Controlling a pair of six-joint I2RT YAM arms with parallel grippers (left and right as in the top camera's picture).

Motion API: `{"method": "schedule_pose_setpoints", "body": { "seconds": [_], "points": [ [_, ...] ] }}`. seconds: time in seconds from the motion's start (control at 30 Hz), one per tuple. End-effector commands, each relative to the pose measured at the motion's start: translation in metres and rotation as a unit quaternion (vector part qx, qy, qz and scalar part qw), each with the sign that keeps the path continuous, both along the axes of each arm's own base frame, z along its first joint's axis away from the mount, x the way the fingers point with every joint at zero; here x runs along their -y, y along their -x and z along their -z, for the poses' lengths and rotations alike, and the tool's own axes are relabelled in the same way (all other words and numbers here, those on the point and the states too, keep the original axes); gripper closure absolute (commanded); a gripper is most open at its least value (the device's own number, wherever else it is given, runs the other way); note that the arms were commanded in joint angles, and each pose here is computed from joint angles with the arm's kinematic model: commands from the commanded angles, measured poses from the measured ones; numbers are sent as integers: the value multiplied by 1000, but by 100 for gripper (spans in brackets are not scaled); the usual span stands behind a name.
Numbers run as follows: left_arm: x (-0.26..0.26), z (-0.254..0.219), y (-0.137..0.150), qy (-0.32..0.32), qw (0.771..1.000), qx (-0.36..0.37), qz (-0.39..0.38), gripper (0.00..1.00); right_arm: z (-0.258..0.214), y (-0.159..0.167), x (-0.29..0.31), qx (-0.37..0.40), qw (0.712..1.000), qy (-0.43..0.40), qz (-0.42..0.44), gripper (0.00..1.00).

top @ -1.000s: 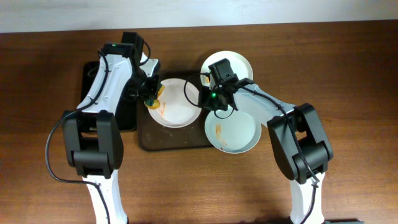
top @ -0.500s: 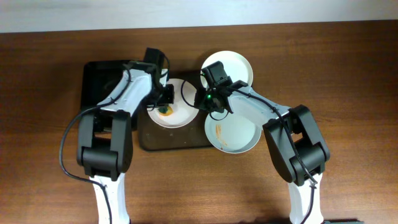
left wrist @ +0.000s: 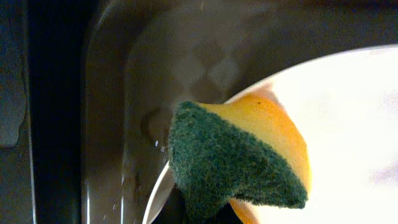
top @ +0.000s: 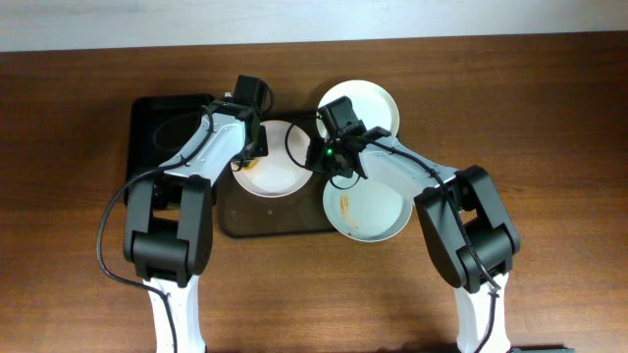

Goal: Clean dirty plates on tray and stack at the side
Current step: 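Scrub the held plate's surface with the sponge in the left gripper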

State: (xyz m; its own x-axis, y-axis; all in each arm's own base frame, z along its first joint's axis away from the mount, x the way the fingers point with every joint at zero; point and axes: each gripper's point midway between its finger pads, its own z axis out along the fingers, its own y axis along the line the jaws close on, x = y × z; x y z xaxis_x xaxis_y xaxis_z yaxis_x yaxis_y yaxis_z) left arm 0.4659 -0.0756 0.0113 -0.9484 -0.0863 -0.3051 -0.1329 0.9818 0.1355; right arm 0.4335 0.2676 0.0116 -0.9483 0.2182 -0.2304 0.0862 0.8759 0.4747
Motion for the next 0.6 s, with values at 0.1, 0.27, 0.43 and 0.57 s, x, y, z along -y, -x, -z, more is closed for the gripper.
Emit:
{"method": "schedule_pose_setpoints", "body": {
  "seconds": [0.1,0.27,0.43,0.57],
  "points": [
    [58,14,53,148,966,-121,172,99,2,-4,2,3,1000,10,6,96],
    [82,8,53,204,944,-108,235,99,3,-3,3,0,1000,12,6,96],
    [72,6,9,148,961,-25,233,99,3,-2,3,-1,1000,13,4,96],
    [48,10,-14,77,979,11,187,99,3,-2,3,-1,1000,13,4,96]
  ]
}}
